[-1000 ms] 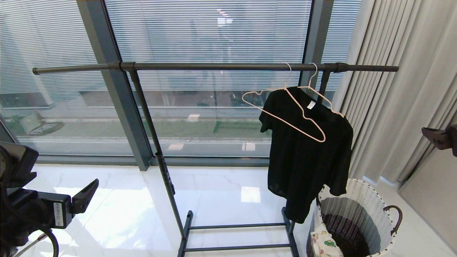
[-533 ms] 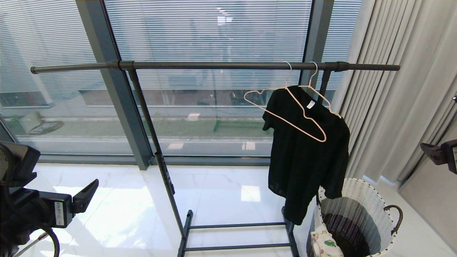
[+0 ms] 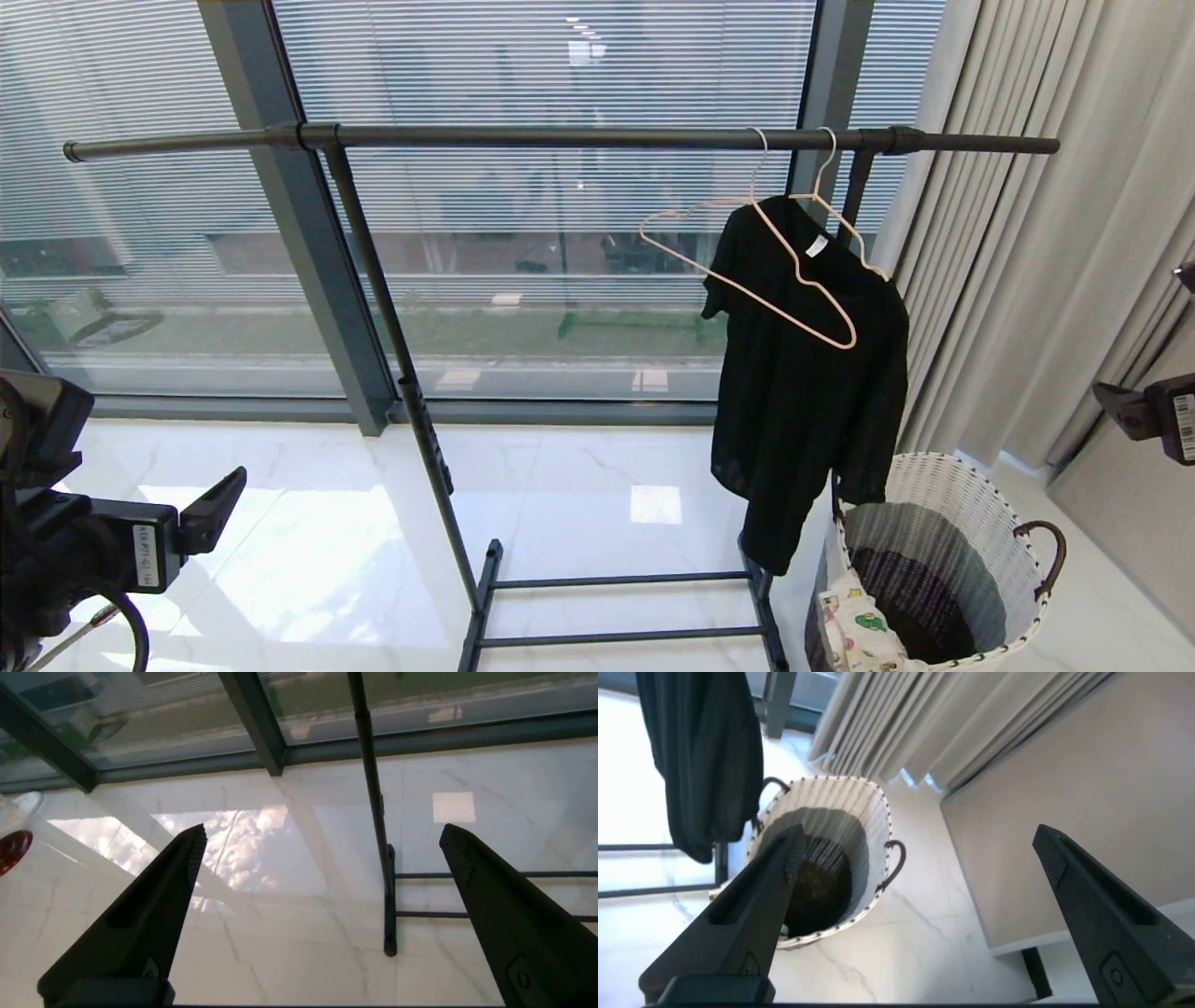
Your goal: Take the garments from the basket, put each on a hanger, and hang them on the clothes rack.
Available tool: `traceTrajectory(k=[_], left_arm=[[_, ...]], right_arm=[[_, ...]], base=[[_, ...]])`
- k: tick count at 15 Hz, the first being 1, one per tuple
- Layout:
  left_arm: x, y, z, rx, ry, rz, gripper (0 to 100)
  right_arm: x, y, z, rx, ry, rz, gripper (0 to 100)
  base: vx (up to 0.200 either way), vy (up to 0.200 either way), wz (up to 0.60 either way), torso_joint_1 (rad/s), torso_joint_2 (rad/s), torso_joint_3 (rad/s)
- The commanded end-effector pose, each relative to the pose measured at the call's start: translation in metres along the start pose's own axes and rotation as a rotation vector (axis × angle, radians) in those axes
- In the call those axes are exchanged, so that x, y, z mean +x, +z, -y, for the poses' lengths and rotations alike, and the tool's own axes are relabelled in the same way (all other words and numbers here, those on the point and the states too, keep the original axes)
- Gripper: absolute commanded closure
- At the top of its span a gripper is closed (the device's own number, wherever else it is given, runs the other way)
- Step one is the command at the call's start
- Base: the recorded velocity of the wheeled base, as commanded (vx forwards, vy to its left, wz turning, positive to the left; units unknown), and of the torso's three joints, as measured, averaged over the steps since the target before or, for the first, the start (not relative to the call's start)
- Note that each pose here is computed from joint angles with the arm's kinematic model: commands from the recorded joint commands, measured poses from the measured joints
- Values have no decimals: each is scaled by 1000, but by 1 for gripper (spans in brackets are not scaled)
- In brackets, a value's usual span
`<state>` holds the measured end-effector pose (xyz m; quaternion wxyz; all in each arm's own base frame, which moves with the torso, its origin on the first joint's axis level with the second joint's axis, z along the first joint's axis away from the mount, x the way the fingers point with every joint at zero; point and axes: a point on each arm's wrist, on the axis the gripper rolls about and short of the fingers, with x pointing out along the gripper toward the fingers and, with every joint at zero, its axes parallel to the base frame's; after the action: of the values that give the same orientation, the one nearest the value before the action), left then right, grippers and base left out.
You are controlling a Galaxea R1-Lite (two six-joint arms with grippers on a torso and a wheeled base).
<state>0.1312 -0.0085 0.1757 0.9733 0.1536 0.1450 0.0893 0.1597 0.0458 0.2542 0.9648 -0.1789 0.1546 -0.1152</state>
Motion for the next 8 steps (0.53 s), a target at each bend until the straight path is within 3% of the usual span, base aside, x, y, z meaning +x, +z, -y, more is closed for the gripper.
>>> traceTrajectory(k=[1, 8], left_arm=[[0, 1, 0, -1, 1, 3, 0], [-5, -1, -1, -6, 1, 18, 0]], right_arm=[[1, 0, -1, -4, 0, -3, 0], [-1, -5, -1, -32, 3, -11, 0]], base=[[0, 0, 0, -222, 496, 276], [0, 0, 0, -203, 493, 281]])
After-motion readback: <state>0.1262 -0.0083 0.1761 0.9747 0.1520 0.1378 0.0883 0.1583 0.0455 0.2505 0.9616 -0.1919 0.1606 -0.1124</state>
